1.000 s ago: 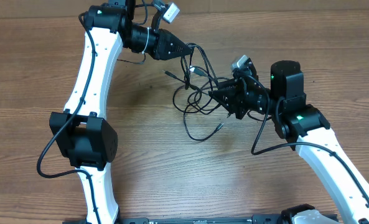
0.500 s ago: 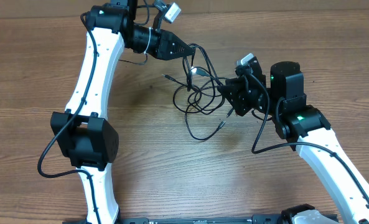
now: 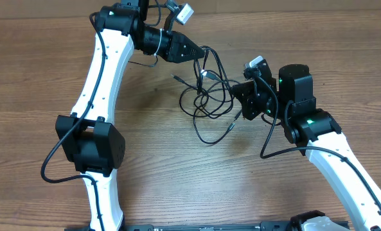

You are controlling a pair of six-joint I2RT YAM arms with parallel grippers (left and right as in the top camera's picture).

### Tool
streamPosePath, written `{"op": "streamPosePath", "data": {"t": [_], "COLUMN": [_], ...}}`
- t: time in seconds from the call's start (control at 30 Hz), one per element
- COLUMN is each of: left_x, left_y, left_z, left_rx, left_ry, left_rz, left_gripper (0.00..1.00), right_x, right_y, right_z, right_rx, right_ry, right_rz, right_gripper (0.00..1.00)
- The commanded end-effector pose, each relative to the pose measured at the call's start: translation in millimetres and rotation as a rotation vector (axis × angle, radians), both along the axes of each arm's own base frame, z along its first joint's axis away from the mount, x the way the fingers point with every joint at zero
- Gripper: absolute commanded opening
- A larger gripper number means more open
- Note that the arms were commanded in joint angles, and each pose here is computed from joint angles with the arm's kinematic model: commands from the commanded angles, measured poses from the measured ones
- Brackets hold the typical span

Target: Untangle cables

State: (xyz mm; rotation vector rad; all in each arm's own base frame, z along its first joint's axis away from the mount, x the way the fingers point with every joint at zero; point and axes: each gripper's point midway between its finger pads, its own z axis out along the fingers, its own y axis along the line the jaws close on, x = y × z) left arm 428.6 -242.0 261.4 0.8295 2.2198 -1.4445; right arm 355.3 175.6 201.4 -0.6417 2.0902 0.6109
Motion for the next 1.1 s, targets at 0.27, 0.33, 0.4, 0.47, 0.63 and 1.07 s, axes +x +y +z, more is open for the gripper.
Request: {"op": "streamPosePath", "data": {"t": [0.27, 0.33, 0.4, 0.47, 0.63, 1.07], "left_x": [0, 0, 0, 0, 0, 5], "left_y": [-2, -2, -2, -2, -2, -1], "left_z": [9, 9, 9, 9, 9, 6], "left_rx": [-0.032, -0.032, -0.032, -0.029, -0.029, -0.009], "left_ry": [-0.002, -0.001, -0.001, -0.002, -0.003, -0.028], "left_rz": [-0.005, -0.006, -0.006, -0.004, -0.005, 0.006], "left_gripper": [0.04, 0.04, 0.04, 0.04, 0.04, 0.04], "right_x": [4, 5, 5, 6, 6, 4], "right_y": [-20, -22, -26, -32, -53, -39], "right_z": [-6, -8, -10, -15, -28, -21], "right_rx": [-0.074, -0.085, -0.101, -0.129, -0.221, -0.161], "right_ry": [0.004, 0.008, 0.012, 0.023, 0.057, 0.046], "right_rz": [-0.095, -0.108, -0.126, -0.154, -0.245, -0.181], "right_gripper": [0.04, 0.04, 0.06, 0.08, 0.11, 0.55]}}
